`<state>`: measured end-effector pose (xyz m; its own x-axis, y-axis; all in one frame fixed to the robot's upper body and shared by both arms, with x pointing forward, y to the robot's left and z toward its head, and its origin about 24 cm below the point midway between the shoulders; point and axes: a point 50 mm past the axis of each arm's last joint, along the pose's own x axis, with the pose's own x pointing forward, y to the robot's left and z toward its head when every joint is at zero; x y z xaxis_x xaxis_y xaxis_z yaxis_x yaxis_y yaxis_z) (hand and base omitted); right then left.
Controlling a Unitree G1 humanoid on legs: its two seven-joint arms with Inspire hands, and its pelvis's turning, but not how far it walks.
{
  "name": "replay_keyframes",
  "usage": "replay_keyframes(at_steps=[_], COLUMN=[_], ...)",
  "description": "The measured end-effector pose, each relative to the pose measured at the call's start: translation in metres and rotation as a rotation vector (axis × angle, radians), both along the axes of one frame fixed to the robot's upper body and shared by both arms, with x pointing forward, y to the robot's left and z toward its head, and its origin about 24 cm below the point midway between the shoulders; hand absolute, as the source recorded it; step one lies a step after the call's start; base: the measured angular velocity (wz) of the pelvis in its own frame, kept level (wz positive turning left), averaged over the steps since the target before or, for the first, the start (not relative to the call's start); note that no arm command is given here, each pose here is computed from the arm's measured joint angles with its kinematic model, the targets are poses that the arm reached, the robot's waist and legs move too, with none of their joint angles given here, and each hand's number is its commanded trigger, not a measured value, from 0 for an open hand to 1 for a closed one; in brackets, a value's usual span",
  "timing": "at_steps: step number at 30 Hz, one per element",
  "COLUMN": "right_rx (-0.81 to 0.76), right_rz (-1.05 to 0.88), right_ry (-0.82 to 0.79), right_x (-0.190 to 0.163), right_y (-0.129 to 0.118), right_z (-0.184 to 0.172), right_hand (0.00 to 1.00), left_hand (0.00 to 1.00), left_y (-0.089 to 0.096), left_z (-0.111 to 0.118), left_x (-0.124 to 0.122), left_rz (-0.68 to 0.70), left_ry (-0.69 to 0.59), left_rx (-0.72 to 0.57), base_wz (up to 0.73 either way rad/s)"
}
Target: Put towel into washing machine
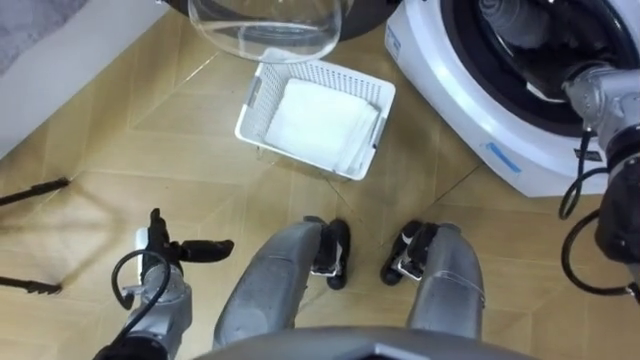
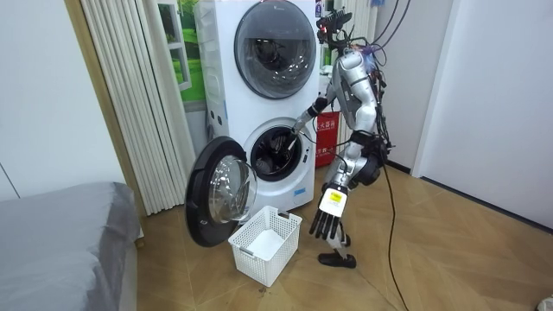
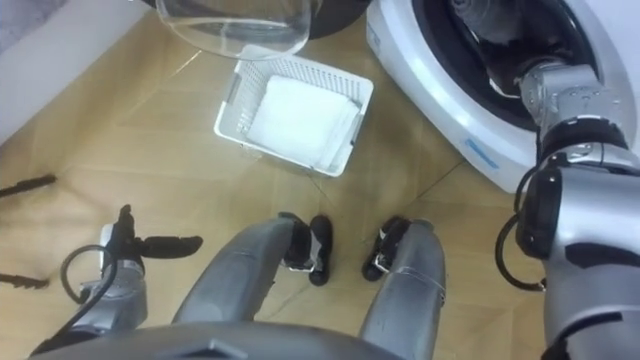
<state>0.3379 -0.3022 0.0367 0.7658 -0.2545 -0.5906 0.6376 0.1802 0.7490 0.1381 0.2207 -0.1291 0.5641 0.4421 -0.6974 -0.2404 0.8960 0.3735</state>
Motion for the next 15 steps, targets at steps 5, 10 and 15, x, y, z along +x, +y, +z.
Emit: replay_keyframes(at_steps=[5,10,15], right_rx=[0.007,-0.005,-0.03], right_rz=[-0.021,-0.042,-0.057], right_ry=[0.053,0.043,0.058], right_x=[-0.017,-0.036,-0.072], right_y=[-0.004,-0.012,-0.018], right_z=[-0.021,-0.04,-0.073], right_hand=[0.0,0.0,0.0], left_hand=[0.0,0.0,0.0], left_y=[0.003,0.007,0.019], left_z=[-0.01,-0.013,-0.016], left_x=[-0.014,-0.02,-0.033], left_rz=[-0.003,-0.012,0.009], left_ry=[0.076,0.112,0.158], left_rx=[-0.014,-0.019,-0.014], base_wz=[0.02,0.1,0.1])
